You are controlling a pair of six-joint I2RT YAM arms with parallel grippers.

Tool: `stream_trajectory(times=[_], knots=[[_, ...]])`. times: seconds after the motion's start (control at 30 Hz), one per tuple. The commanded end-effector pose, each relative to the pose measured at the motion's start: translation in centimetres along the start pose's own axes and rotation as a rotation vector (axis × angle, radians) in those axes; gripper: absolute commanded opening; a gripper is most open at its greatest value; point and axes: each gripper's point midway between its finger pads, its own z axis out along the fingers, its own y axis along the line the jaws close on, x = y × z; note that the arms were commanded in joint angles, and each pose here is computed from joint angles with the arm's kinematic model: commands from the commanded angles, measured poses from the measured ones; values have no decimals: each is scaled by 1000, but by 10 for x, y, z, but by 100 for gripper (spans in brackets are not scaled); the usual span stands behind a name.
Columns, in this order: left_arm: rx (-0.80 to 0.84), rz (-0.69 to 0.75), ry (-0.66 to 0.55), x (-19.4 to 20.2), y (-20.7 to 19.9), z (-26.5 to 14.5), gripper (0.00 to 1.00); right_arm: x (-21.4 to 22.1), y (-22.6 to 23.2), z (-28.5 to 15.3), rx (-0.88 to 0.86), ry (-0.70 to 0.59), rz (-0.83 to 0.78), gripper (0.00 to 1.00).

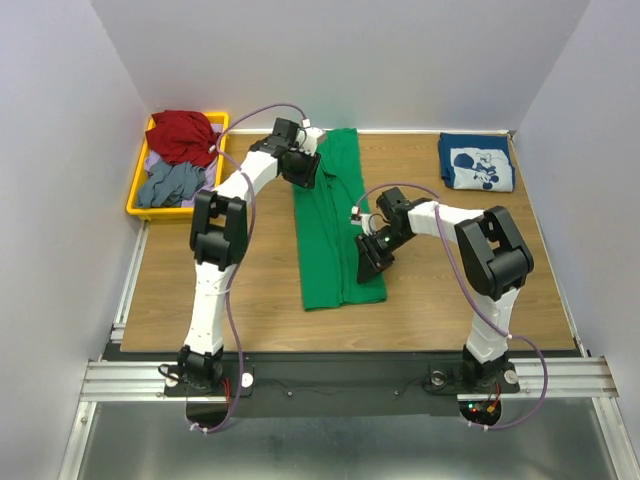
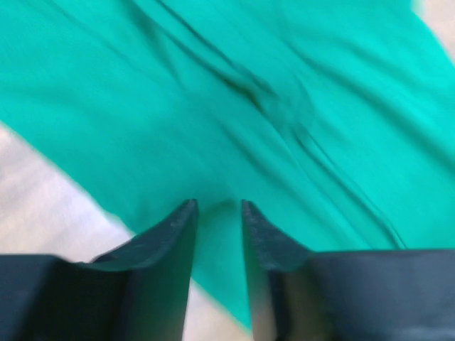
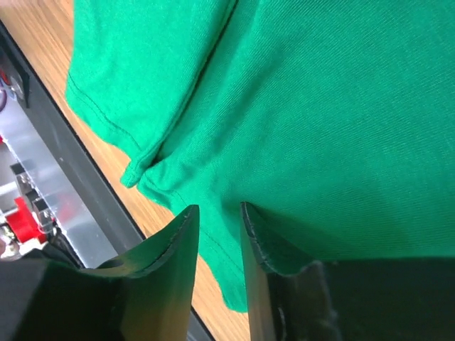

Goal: Fold and stack the t-shirts
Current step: Fold the tshirt

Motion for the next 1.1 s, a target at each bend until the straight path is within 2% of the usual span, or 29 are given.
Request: stream_trajectory(times=[0.0, 0.07, 0.1, 0.17, 0.2, 0.23, 0.27, 0.3, 0.33, 0.37, 0.4, 0.43, 0.47, 0.5, 0.53, 0.57, 0.6, 0.67, 0.7, 0.77, 0.8, 0.83, 0.9, 0.97, 1.03, 1.07], knots=[[65, 134, -261, -83, -40, -120, 52, 3, -17, 18, 16, -8, 7, 35], [57, 156, -252, -68, -43, -131, 55, 11, -9, 24, -28, 11, 14, 33], [42, 185, -314, -80, -49, -159, 56, 12, -5, 24, -32, 14, 4, 33], [59, 205, -286, -54, -54, -164, 56, 14, 8, 20, -41, 10, -35, 33], [59, 243, -330, -57, -63, -188, 56, 13, 14, 17, -51, -2, -51, 34], [87, 260, -289, -30, -68, -183, 56, 10, 23, 7, -53, -28, -77, 36], [99, 282, -292, -20, -73, -189, 55, 5, 28, 0, -48, -49, -99, 38], [96, 323, -343, -22, -82, -214, 52, 2, 33, -6, -40, -69, -125, 41], [136, 356, -296, 13, -89, -207, 51, -5, 45, -24, -13, -115, -194, 43], [137, 413, -344, 16, -99, -231, 49, -8, 51, -33, 6, -142, -235, 48], [151, 453, -348, 29, -104, -238, 49, -9, 56, -42, 22, -168, -278, 51], [177, 539, -315, 62, -108, -231, 49, -16, 66, -64, 78, -236, -382, 56], [165, 610, -367, 67, -116, -252, 49, -16, 69, -72, 109, -259, -436, 64], [169, 669, -373, 79, -120, -255, 51, -17, 72, -82, 145, -285, -496, 83], [195, 702, -334, 111, -125, -247, 53, -11, 63, -85, 203, -278, -581, 91], [197, 749, -335, 121, -128, -248, 56, -10, 63, -89, 235, -285, -637, 93], [179, 838, -364, 126, -131, -257, 62, -8, 61, -94, 264, -291, -686, 94], [212, 872, -354, 146, -140, -254, 68, -8, 59, -105, 325, -303, -803, 99], [218, 873, -369, 146, -143, -258, 78, -10, 60, -109, 340, -309, -831, 100], [281, 825, -390, 146, -155, -260, 82, -17, 64, -112, 342, -330, -875, 100], [309, 813, -400, 146, -160, -261, 87, -17, 68, -110, 318, -331, -883, 100], [354, 783, -398, 148, -166, -259, 99, -19, 70, -106, 284, -327, -874, 100], [419, 773, -347, 161, -171, -252, 99, -23, 68, -101, 268, -311, -874, 100], [479, 833, -303, 175, -180, -245, 99, -24, 58, -90, 269, -255, -844, 97], [466, 838, -310, 180, -180, -243, 99, -17, 53, -87, 272, -235, -850, 93], [445, 866, -328, 180, -179, -243, 99, -15, 54, -86, 267, -247, -925, 95]])
